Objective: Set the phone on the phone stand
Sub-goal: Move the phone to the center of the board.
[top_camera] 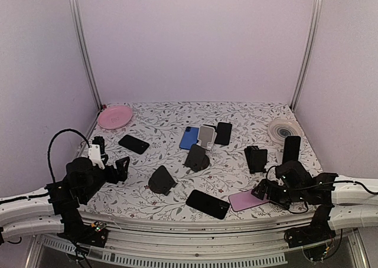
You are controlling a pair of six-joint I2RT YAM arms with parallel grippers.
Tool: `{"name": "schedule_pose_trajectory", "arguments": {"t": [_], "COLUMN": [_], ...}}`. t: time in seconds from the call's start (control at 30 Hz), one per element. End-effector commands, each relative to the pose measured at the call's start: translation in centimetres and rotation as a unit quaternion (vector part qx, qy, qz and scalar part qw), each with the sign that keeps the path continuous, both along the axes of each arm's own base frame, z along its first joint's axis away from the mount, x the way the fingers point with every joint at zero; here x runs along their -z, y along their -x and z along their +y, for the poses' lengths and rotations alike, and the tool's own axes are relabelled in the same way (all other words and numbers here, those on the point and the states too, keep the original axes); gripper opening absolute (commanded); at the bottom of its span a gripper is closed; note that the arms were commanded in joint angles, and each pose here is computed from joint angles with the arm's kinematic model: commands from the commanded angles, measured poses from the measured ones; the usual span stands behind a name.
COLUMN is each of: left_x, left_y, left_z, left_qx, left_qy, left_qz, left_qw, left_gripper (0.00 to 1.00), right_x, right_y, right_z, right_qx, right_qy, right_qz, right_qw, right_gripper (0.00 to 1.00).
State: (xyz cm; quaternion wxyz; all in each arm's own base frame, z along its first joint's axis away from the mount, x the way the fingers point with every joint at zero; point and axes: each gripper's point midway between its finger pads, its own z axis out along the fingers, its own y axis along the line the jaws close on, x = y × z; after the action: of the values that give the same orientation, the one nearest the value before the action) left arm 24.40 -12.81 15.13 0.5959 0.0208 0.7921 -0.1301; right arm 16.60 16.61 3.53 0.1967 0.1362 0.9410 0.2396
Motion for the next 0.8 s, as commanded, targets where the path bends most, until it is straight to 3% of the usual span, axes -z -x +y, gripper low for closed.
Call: {"name": "schedule_pose_trajectory", "arguments": {"t": [0.0, 0.17, 0.5, 0.77], "left_x": [-1.1, -1.1, -1.2, -1.3], "left_y": [-0.3, -0.3, -0.2, -0.1], "left_z": [0.2, 0.3, 0.4, 0.3], "left_qx": [-0.007, -0.008, -0.008, -0.004], "left_qy": [0.013, 0.014, 0.017, 0.021], "left_qz": [-0.011, -0.012, -0.015, -0.017], "left_qw": [1.0, 1.0, 1.0, 1.0], "left_gripper": [0.97, 0.97, 0.97, 0.97], "right_x": [1.2, 1.0, 1.1, 0.0], "right_y": [1.0, 1.2, -4.7, -4.6], "right_z": [1.6, 6.4, 13.2, 12.7], "right_qx": [0.004, -0.041, -0.092, -0.126], "right_qy": [-0.029, -0.046, 0.038, 0.077], "right_qz": [0.027, 0.035, -0.001, -0.028], "right_qw": [0.999, 0.997, 0.995, 0.989], "right_gripper": [0.99, 0.99, 0.99, 0.99]}}
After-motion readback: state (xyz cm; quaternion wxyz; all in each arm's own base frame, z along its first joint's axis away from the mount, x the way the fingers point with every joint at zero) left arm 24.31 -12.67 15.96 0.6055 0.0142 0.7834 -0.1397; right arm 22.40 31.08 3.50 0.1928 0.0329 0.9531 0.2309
